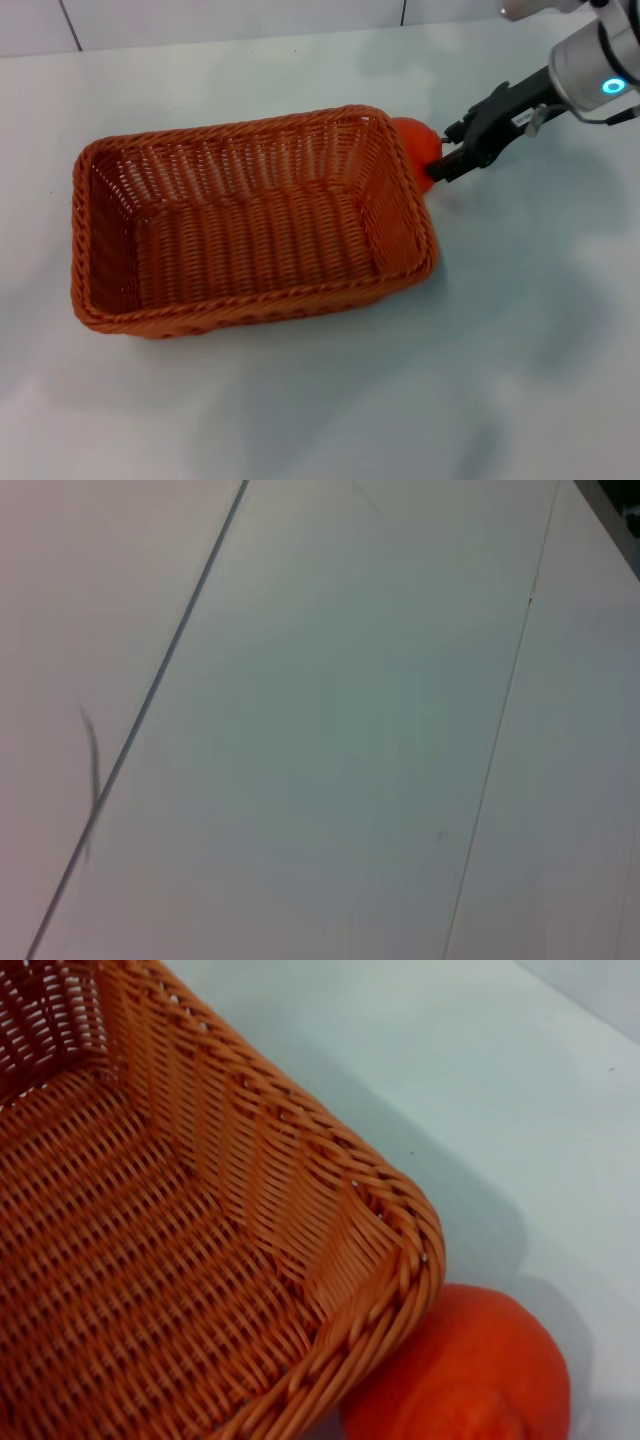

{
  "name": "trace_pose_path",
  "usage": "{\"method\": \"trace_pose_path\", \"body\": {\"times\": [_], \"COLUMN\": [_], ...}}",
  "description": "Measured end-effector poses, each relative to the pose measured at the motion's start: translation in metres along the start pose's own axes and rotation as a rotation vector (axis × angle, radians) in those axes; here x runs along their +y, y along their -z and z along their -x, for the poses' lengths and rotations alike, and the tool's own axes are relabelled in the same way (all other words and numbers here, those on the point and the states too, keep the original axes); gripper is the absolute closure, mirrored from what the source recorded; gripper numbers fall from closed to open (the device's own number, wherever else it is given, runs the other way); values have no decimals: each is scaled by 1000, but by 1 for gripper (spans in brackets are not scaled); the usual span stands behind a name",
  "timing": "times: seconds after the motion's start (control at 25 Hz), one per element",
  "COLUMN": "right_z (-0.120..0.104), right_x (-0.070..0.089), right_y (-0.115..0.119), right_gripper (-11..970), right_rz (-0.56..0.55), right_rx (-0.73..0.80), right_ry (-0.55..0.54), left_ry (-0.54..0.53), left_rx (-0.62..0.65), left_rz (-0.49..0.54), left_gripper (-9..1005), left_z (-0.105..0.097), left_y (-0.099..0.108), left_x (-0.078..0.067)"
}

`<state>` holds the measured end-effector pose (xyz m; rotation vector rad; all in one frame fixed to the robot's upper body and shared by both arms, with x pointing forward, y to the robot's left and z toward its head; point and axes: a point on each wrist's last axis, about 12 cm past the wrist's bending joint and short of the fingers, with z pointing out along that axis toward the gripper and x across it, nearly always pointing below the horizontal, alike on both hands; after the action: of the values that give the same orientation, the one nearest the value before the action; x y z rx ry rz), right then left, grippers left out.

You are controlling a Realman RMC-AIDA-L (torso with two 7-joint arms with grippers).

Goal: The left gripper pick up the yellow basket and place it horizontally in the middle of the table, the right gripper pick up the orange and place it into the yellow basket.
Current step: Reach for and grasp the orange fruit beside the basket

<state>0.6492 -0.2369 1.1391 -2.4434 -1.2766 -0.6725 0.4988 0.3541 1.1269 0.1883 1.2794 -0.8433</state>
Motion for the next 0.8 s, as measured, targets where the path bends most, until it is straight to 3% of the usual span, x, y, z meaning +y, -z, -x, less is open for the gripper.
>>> {"method": "trace_pose_path", "body": {"times": [0.24,0.56,0.8], "right_z": [-1,-3,-3], "right_x": [-2,-4,-4], "right_y": [-8,-11,-11], "right_gripper": [263,566,653], "right_rz": [12,22,22], "right_rx": [10,18,18], "right_ry": [5,18,19], "left_ry": [11,15,30], "left_rx": [1,3,17], "left_rz": [-8,-9,-20], "left_gripper": [245,245,245], "left_z": [-2,-3,-6], "left_y": [-3,-5,-6], "left_x": [0,0,-1]}}
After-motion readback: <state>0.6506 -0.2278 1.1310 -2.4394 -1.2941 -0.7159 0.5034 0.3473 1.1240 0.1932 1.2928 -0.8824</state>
